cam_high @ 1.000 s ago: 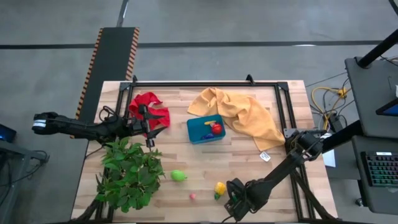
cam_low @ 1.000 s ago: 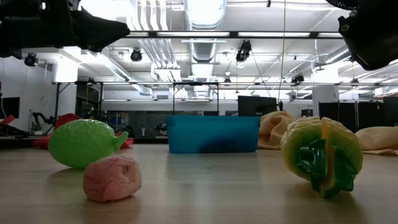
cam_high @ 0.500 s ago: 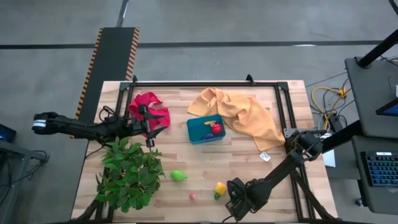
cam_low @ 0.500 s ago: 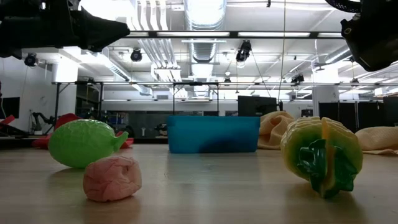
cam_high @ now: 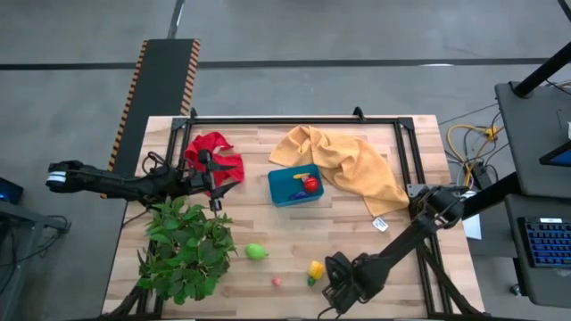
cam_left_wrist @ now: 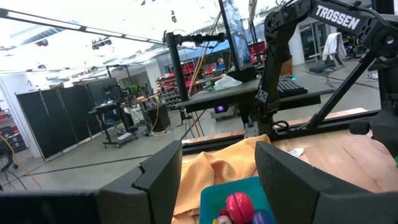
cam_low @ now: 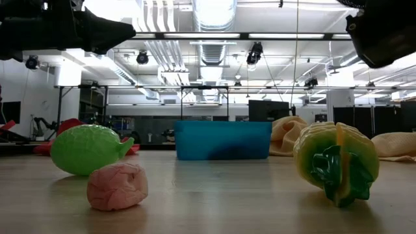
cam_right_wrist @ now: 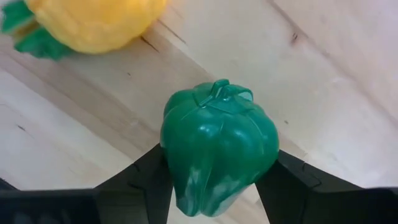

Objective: Pick and placing Produce into tupperware
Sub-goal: Put the green bell pepper into the blue bin

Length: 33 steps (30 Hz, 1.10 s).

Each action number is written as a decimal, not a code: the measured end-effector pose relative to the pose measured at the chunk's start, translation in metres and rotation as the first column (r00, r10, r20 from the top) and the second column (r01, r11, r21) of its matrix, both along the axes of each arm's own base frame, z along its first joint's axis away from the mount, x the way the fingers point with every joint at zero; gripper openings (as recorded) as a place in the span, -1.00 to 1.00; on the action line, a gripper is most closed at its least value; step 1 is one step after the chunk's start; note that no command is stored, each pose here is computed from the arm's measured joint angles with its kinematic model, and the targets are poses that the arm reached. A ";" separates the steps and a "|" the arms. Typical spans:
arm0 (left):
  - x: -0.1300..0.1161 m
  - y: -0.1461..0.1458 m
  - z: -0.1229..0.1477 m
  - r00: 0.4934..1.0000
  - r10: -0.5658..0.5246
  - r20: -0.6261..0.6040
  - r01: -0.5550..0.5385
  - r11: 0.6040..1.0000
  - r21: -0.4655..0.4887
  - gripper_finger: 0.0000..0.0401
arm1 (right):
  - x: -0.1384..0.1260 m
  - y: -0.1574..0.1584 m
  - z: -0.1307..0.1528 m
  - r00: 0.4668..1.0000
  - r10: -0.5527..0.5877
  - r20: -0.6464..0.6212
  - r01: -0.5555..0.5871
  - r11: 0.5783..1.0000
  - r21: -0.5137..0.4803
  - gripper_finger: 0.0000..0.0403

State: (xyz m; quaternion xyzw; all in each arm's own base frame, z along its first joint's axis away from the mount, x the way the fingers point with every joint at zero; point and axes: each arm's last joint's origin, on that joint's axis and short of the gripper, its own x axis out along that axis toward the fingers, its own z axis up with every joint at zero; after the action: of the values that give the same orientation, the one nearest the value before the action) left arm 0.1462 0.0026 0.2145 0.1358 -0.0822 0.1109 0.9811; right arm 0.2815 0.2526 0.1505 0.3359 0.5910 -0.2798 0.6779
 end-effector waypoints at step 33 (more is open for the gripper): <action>0.000 0.000 0.000 1.000 0.001 -0.004 -0.001 1.000 0.000 -0.05 | 0.070 -0.164 0.080 0.839 0.529 0.132 -0.444 0.804 -0.396 -0.07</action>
State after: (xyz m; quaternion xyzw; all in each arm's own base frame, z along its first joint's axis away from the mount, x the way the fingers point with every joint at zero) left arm 0.1464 0.0026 0.2140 0.1359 -0.0803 0.1113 0.9812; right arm 0.3518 0.0888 0.2309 0.0767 0.5134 -0.1538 0.8408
